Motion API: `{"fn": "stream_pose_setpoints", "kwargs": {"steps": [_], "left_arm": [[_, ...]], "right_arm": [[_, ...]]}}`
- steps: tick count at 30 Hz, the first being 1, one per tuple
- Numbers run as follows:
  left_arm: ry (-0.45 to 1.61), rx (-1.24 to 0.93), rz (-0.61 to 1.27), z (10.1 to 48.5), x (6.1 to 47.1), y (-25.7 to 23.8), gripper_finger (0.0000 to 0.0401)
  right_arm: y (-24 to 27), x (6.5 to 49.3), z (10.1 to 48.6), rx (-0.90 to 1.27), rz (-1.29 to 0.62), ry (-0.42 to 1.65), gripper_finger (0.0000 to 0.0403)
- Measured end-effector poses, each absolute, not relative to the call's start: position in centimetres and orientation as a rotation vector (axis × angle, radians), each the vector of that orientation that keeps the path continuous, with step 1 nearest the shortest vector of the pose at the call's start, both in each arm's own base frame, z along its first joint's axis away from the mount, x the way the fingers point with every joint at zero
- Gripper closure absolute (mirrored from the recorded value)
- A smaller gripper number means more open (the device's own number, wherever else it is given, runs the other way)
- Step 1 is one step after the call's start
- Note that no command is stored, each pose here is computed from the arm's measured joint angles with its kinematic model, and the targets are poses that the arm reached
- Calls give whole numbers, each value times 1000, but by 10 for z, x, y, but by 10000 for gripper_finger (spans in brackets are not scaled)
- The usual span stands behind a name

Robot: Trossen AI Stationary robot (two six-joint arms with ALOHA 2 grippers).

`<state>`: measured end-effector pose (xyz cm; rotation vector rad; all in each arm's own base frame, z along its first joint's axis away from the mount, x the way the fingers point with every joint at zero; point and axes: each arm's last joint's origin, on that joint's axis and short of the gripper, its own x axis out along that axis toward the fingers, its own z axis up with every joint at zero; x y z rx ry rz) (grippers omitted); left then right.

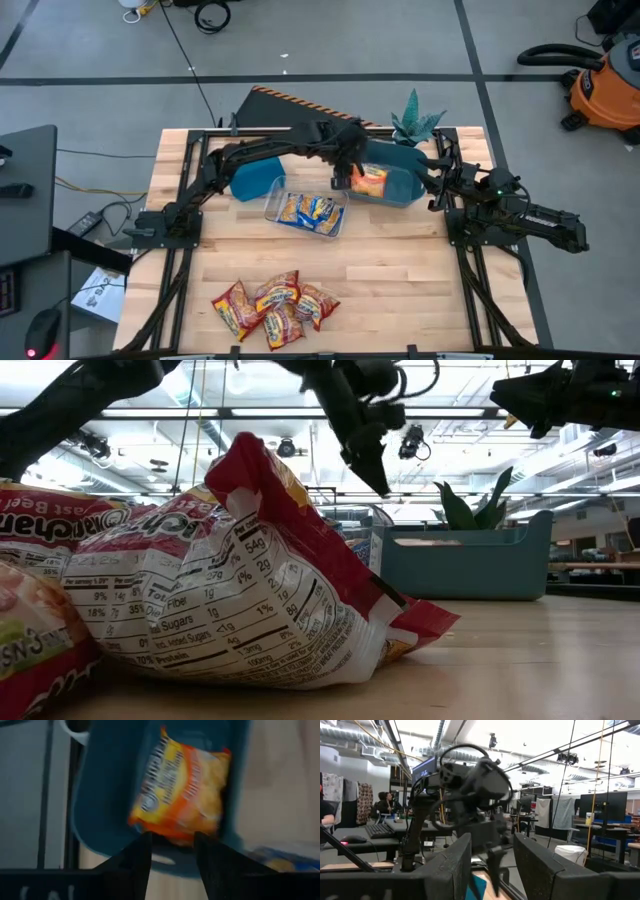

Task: Sort Maruchan noodles
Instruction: Put the red noodle pack into the left small blue bin

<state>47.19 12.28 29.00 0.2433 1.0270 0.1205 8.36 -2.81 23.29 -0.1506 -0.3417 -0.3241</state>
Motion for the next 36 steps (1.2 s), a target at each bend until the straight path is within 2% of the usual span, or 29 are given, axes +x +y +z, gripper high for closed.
{"fn": "stream_pose_setpoints", "kwargs": {"steps": [9,17,27,32,36], "left_arm": [[1255,243,-16,294,453,51,246],[1345,267,-150,301,436,-44,246],[1320,383,-113,305,411,-136,246],[1347,411,-38,279,394,-169,246],[1377,334,40,260,374,-192,246]], "right_arm": [[-28,84,232,-150,-324,-337,250],[-28,84,232,-144,-321,-335,250],[-27,84,231,-133,-293,-328,250],[-27,85,230,-105,-281,-318,250],[-28,85,229,-56,-274,-312,250]]}}
